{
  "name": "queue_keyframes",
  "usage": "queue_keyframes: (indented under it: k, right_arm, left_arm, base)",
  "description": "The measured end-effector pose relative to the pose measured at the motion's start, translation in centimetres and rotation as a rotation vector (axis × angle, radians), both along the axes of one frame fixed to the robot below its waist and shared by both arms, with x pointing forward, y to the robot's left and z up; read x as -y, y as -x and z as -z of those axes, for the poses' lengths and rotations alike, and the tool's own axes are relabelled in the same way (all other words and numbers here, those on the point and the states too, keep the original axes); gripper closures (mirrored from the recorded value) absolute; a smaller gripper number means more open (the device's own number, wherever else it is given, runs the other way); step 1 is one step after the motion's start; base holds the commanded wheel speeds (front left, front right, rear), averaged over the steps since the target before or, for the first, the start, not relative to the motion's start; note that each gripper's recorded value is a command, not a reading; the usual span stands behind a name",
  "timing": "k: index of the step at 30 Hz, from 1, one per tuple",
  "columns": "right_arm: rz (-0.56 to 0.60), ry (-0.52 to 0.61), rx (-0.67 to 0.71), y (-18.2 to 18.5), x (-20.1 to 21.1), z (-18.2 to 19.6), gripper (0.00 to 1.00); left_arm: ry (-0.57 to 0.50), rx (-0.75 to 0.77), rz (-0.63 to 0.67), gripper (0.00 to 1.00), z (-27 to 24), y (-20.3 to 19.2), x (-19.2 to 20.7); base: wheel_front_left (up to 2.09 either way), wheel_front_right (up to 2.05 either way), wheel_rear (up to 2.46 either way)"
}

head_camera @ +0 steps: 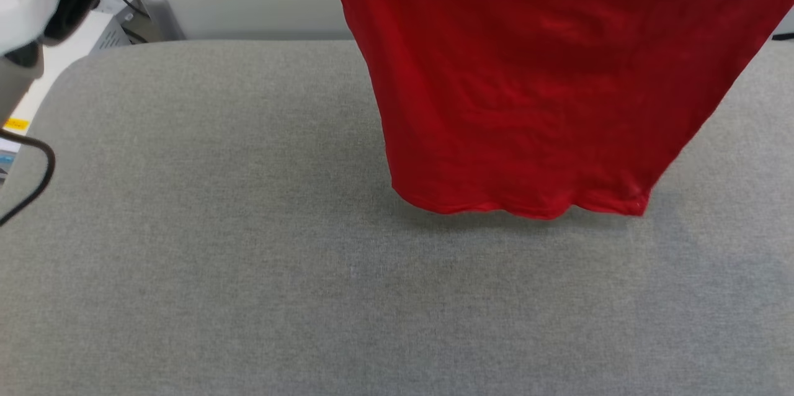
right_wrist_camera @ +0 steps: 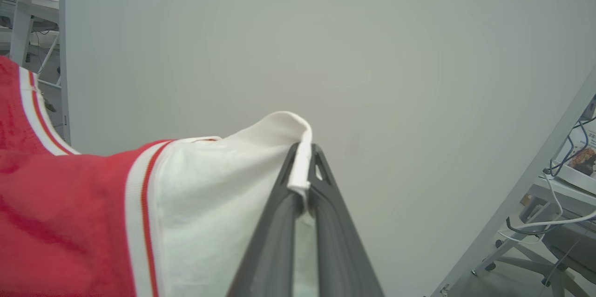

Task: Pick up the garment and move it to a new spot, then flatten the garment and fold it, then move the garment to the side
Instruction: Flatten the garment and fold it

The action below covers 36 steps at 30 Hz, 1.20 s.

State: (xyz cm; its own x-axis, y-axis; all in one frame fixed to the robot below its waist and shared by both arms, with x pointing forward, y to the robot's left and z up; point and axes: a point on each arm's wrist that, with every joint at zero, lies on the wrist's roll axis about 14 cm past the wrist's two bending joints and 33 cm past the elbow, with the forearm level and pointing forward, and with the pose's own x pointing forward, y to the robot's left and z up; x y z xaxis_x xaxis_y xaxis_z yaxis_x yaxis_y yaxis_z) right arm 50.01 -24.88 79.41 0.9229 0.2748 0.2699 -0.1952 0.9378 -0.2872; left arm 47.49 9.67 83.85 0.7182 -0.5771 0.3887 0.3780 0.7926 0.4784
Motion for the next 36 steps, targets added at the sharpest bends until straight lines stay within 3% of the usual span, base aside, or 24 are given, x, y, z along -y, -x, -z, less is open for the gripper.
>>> queue_keyframes:
  k: [8, 22, 30, 36]
  right_arm:
    - [0.029, 0.008, -0.009, -4.2, -0.2, -0.7, 1.00]
    - [0.086, 0.001, 0.036, -15.9, -1.6, -0.3, 1.00]
    - [0.111, -0.021, 0.047, -20.5, -1.6, 2.1, 1.00]
    - [0.099, 0.013, -0.024, -22.8, -2.8, 6.6, 1.00]
  left_arm:
    - [-0.002, -0.012, -0.016, 1.00, -0.2, -4.4, 0.7]
    - [0.043, 0.052, -0.094, 1.00, 1.1, -15.6, 0.6]
    - [0.085, 0.045, -0.098, 1.00, 3.8, -19.4, 0.4]
    - [0.095, -0.004, -0.111, 1.00, 7.1, -21.5, -0.5]
  base:
    - [0.00, 0.00, 0.00]
    - [0.00, 0.00, 0.00]
    - [0.00, 0.00, 0.00]
    - [0.00, 0.00, 0.00]
